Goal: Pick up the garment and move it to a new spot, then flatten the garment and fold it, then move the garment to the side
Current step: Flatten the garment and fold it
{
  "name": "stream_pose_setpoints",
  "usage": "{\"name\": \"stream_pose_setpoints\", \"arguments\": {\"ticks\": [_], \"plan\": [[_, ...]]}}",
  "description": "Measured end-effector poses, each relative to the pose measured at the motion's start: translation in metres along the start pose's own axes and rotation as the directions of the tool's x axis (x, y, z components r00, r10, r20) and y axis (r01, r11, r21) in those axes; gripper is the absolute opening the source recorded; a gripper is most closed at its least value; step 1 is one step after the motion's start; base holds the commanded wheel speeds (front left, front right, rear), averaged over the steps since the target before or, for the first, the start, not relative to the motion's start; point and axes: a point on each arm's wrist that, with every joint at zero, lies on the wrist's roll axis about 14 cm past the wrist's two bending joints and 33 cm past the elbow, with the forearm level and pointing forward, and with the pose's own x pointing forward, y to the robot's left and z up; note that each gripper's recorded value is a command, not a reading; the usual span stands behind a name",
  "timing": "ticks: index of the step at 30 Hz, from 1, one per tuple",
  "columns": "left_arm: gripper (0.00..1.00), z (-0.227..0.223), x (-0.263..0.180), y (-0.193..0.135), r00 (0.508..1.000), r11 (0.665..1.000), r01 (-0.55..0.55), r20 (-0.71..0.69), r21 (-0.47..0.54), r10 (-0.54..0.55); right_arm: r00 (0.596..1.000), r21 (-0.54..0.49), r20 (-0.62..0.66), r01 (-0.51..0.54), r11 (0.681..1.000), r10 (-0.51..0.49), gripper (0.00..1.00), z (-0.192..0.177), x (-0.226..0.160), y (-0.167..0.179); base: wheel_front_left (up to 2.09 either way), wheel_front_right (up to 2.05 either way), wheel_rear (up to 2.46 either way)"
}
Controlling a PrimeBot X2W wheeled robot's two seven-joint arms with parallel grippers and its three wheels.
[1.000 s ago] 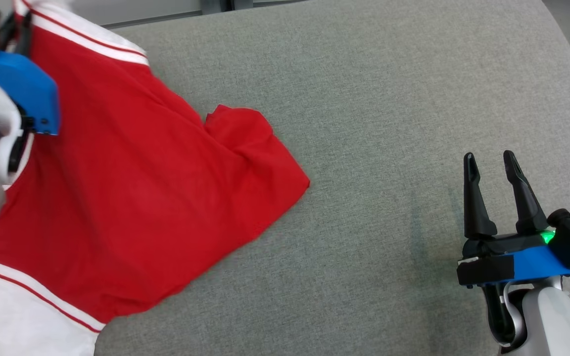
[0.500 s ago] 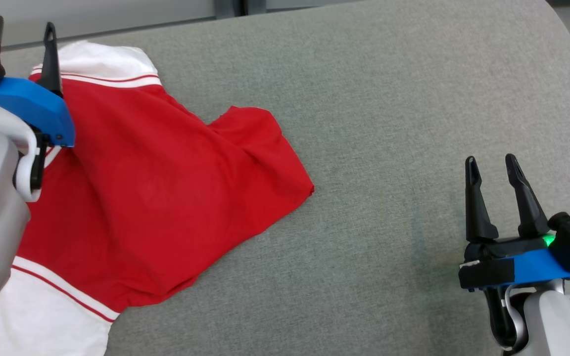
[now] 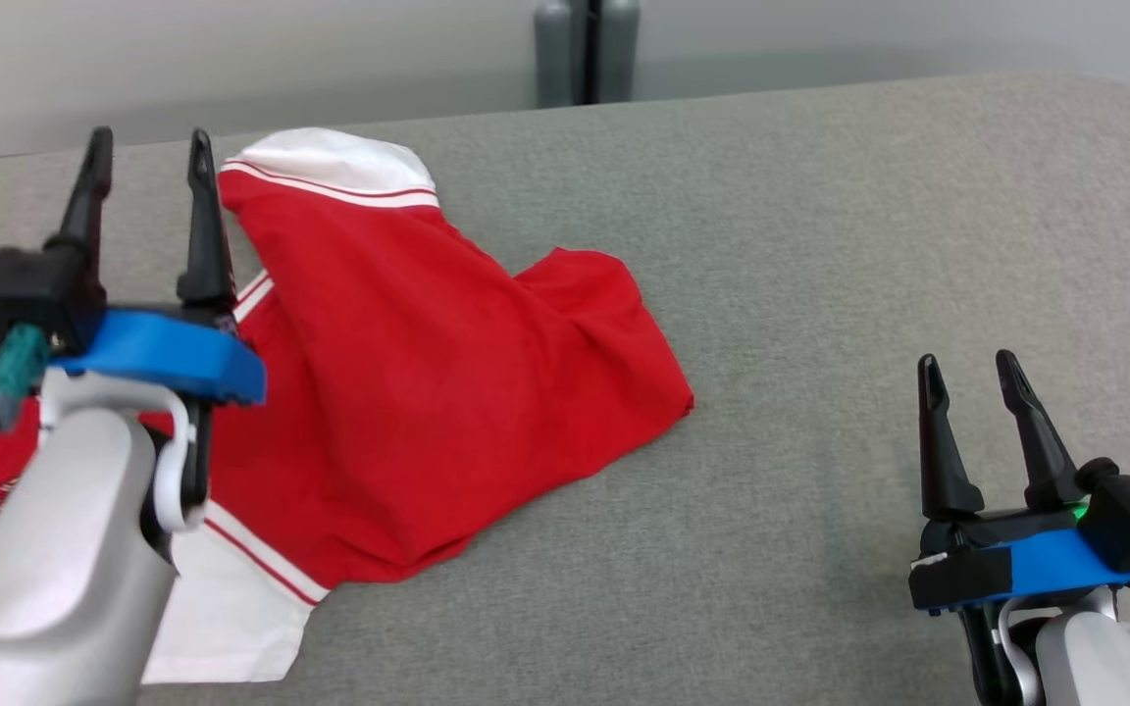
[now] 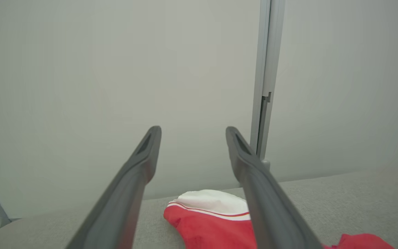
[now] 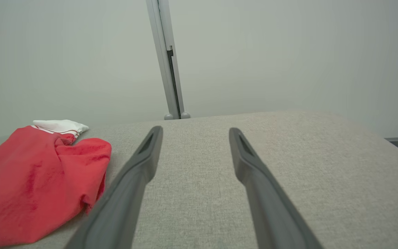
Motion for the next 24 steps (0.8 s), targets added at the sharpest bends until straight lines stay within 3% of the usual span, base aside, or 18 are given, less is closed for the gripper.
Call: {"name": "stream_pose_setpoints", "arguments": {"ticks": [13, 24], "plan": [[1.0, -0.004, -0.098, 0.024, 0.987, 0.986, -0.163, -0.004, -0.02, 0.163, 0.995, 0.011, 0.017, -0.096, 0.995, 0.095, 1.0, 0.006, -0.003, 0.034, 0.0, 0.0, 0.0], [1.0, -0.014, -0.153, 0.03, 0.969, 0.969, -0.244, -0.036, -0.028, 0.243, 0.99, 0.014, 0.021, -0.141, 0.99, 0.14, 1.0, 0.01, -0.011, 0.05, 0.0, 0.0, 0.0]]}}
